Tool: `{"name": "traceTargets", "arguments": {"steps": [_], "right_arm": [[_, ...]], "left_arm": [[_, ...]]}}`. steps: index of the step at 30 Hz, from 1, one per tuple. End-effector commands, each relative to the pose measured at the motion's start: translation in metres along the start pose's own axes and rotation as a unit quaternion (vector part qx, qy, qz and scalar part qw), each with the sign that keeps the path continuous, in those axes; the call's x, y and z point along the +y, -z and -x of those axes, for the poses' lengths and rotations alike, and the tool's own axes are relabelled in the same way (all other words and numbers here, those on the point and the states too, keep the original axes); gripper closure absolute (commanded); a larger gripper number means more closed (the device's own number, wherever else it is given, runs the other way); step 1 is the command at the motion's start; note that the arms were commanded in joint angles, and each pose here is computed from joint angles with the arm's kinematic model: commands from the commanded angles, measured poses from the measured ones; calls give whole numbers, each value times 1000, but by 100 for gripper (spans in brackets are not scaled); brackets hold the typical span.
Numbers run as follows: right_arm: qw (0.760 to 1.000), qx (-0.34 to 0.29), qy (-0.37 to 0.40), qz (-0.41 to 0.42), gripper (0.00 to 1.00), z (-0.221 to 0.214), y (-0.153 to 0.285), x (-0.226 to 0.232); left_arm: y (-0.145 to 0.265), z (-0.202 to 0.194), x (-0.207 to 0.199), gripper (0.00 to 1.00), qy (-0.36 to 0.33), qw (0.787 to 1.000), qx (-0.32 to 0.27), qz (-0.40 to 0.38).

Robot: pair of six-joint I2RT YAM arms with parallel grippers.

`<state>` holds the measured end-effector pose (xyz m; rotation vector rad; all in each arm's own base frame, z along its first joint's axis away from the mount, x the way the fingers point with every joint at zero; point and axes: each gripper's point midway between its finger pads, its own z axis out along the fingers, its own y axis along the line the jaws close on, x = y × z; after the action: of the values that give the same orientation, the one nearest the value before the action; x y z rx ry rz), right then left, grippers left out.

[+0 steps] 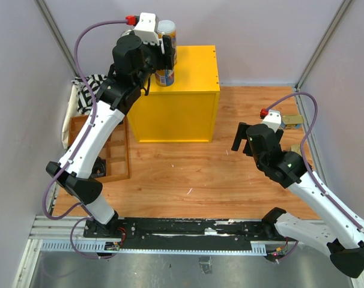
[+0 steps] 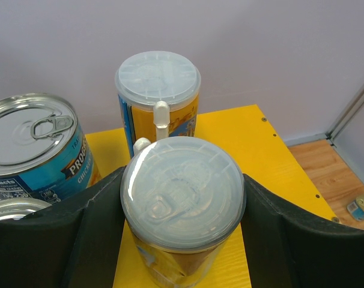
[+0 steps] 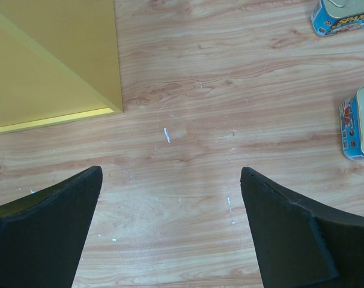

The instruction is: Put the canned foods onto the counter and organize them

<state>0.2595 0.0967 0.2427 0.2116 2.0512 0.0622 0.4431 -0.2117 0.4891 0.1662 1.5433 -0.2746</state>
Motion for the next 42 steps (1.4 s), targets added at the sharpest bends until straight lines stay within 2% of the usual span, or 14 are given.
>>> {"name": "traceTargets", "arguments": {"steps": [1,7,13,27,29,30,42], "right_arm": [[1000,-5,-13,-14,2,7,-1,-7],[1000,-4,-13,-13,2,6,-1,-7],[1000,-6,-14,-12,2,7,1,-8],[1000,-6,-13,-11,2,8,4,-9],[1000,-6,-13,-11,2,8,4,-10],[1000,-6,-13,-12,2,8,4,-10],[1000,-5,-15,-24,2,6,5,-16]], "left_arm": [[13,24,0,76,10,999,-32,-9],[10,22,-1,38,14,999,-30,-11],[8,21,-3,22,20,999,-28,-13],[12,33,1,14,25,999,-45,-5],[13,37,2,2,27,998,-51,-1],[15,39,3,1,28,998,-54,1],[45,76,1,1,31,994,-106,3]]}}
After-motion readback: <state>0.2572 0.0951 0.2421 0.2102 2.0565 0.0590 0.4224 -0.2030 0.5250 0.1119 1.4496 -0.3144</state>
